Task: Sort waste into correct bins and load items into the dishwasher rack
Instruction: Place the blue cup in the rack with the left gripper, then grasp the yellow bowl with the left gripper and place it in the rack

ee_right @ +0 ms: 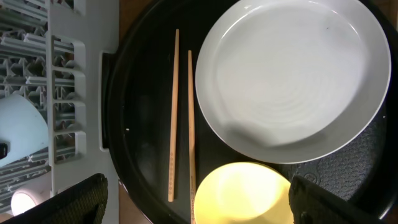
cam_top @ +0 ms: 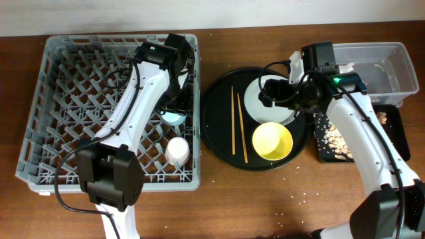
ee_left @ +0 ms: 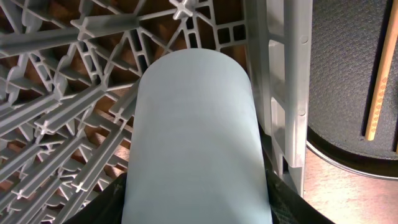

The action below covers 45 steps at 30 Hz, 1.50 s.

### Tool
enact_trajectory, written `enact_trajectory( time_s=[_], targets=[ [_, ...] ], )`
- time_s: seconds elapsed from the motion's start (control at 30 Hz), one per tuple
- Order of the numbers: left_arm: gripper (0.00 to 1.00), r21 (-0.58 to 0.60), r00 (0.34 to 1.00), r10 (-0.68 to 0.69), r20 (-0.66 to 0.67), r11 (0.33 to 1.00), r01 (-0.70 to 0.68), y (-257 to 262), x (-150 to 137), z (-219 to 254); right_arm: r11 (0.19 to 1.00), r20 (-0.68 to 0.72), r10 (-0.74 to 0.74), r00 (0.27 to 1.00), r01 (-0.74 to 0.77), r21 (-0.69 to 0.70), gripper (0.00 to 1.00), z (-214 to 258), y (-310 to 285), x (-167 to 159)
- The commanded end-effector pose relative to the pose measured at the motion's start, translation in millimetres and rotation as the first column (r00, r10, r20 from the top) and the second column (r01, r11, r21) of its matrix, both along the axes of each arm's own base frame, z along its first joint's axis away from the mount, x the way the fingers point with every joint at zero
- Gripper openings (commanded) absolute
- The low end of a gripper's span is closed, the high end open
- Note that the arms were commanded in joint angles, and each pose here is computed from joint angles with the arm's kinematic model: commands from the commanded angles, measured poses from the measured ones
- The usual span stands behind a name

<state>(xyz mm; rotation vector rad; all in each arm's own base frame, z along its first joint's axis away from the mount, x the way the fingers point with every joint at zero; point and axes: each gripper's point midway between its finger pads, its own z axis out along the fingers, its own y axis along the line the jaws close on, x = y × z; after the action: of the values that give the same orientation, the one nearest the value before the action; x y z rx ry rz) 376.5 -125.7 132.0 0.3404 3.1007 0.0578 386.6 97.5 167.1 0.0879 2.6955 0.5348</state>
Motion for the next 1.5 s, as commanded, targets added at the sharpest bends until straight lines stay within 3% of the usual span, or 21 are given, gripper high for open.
enact_trajectory(
  time_s=[0.0,0.03,0.07,0.17,0.2,0.27,0.37,0.43,0.5,0.6,0.9,1.1,1.17,1.23,1.33,1.4,1.47],
  targets=[
    [0.70,-0.021,1.000,-0.006,0.001,1.000,0.006,-5,0,4,1.000,0.021,0.001,1.000,-0.001,-0.012,0.94,6,-3,0],
    [0.86,-0.025,1.000,-0.005,0.013,1.000,0.006,-6,3,4,1.000,0.017,0.001,1.000,-0.001,-0.013,0.94,5,-3,-1],
    [0.94,-0.028,1.000,-0.005,0.021,1.000,0.006,-7,5,4,1.000,0.015,0.001,1.000,-0.001,-0.013,0.94,5,-3,-1],
    [0.95,-0.040,0.998,-0.005,0.056,0.999,0.007,-10,14,6,1.000,0.023,0.001,1.000,0.000,-0.012,0.94,6,-3,1],
    [0.93,-0.047,0.997,-0.004,0.073,0.999,0.008,-11,17,11,1.000,0.029,0.001,1.000,0.000,-0.011,0.94,7,-3,2],
    [0.71,-0.109,0.992,-0.004,0.127,0.994,0.018,-23,27,33,1.000,0.038,0.000,0.999,0.001,-0.011,0.90,12,-3,3],
    [0.61,-0.277,0.988,-0.022,0.153,0.959,0.064,-56,30,58,0.999,0.119,-0.033,0.992,0.034,-0.002,0.89,50,-16,5],
    [0.61,-0.348,0.986,-0.062,0.152,0.931,0.112,-83,23,62,0.996,0.198,-0.085,0.977,0.085,0.006,0.90,87,-37,0],
    [0.61,-0.343,0.981,-0.124,0.148,0.924,0.169,-109,12,57,0.987,0.254,-0.156,0.955,0.157,0.013,0.93,114,-64,-14],
    [0.61,-0.336,0.968,-0.223,0.118,0.908,0.251,-152,-8,36,0.965,0.222,-0.258,0.940,0.262,0.009,0.94,117,-101,-35],
    [0.47,-0.316,0.984,-0.176,-0.025,0.935,0.159,-225,-19,-77,0.950,0.154,-0.306,0.939,0.313,-0.020,0.94,104,-117,-46],
    [0.45,-0.320,0.976,-0.214,-0.040,0.928,0.191,-244,-32,-94,0.949,0.122,-0.308,0.943,0.313,-0.026,0.95,94,-118,-44],
    [0.37,-0.320,0.974,-0.225,-0.038,0.926,0.201,-248,-35,-95,0.949,0.116,-0.309,0.944,0.314,-0.026,0.95,92,-118,-43],
    [0.22,-0.322,0.971,-0.234,-0.036,0.923,0.211,-252,-38,-95,0.949,0.116,-0.309,0.944,0.314,-0.026,0.95,92,-118,-43],
    [0.20,-0.318,0.970,-0.241,-0.035,0.923,0.218,-254,-41,-96,0.949,0.116,-0.308,0.944,0.313,-0.026,0.95,92,-118,-43],
    [0.03,-0.318,0.970,-0.241,-0.035,0.923,0.218,-254,-41,-96,0.949,0.116,-0.308,0.944,0.313,-0.026,0.95,92,-118,-43],
    [0.01,-0.318,0.970,-0.239,-0.035,0.923,0.216,-253,-40,-96,0.949,0.114,-0.308,0.944,0.313,-0.026,0.95,92,-118,-44]
  ],
)
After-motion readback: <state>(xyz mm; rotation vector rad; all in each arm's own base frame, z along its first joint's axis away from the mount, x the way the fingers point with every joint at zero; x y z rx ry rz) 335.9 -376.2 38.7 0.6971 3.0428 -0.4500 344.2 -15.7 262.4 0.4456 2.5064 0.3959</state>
